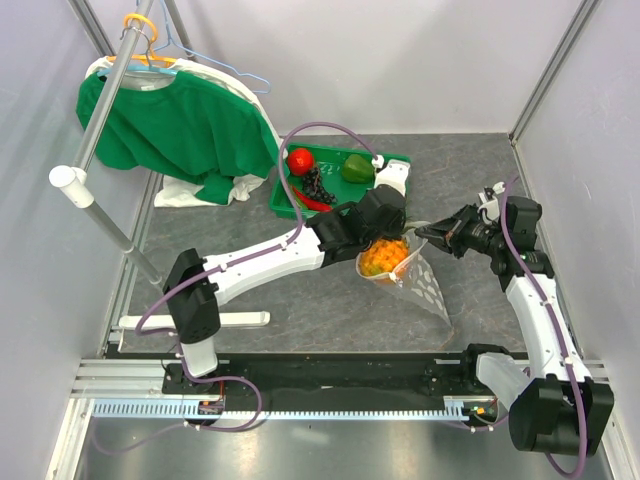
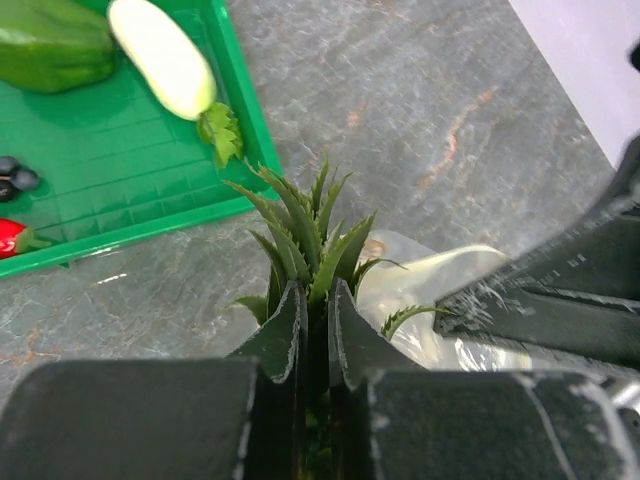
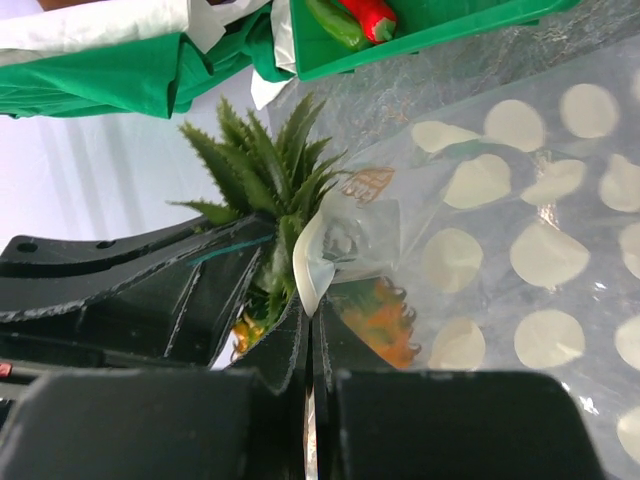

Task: Place the food in the zip-top bag and seal the zipper
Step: Place the fake fruit in the zipper food storage bag.

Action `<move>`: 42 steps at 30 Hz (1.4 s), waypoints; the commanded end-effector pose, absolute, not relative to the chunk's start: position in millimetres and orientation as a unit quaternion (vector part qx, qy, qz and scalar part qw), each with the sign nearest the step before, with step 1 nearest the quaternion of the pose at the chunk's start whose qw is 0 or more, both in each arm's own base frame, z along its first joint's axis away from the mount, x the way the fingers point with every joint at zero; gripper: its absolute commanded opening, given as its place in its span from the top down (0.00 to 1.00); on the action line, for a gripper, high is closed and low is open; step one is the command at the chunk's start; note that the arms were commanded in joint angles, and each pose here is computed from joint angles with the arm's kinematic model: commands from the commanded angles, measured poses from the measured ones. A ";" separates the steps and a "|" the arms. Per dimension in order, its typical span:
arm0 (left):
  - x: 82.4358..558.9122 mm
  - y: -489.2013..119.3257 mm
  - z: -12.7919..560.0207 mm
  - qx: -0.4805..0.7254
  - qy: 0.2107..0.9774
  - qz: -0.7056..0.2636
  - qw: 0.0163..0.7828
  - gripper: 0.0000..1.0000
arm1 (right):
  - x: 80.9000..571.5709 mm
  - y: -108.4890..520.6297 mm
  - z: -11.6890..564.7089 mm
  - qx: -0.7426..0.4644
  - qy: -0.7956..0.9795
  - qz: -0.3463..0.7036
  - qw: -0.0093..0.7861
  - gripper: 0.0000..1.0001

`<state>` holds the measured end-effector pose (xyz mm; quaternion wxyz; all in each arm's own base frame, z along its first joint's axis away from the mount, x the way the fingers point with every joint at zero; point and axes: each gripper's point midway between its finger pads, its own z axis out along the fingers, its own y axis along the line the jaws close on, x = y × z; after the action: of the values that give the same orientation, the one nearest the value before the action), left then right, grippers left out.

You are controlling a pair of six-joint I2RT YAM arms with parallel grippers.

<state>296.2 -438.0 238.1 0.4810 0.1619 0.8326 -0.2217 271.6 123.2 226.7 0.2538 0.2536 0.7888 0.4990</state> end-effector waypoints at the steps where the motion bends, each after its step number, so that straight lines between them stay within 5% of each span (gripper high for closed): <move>1: 306.1 -435.9 239.1 0.133 0.836 -0.192 0.497 0.98 | 273.0 127.0 246.3 0.234 0.772 0.521 0.278 1.00; 15: 332.2 -434.2 340.0 0.075 0.749 -0.231 0.617 0.98 | 277.8 133.8 269.6 0.277 0.714 0.580 0.277 1.00; 22: 303.5 -441.6 296.2 0.129 0.771 -0.217 0.585 0.97 | 284.8 139.5 286.9 0.269 0.691 0.610 0.279 1.00; 27: 295.2 -428.0 279.4 0.131 0.781 -0.213 0.573 0.84 | 282.1 140.0 264.5 0.285 0.691 0.611 0.261 1.00; 31: 277.7 -428.2 263.8 0.149 0.791 -0.250 0.538 0.63 | 281.0 140.6 256.9 0.291 0.687 0.617 0.251 1.00; 42: 284.8 -368.6 264.4 0.091 0.810 -0.298 0.496 0.48 | 274.8 144.0 278.3 0.244 0.684 0.630 0.276 1.00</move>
<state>275.5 -404.2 238.0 0.4968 0.1546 0.8133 -0.2605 279.5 141.2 247.4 0.2427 0.2944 0.6953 0.6091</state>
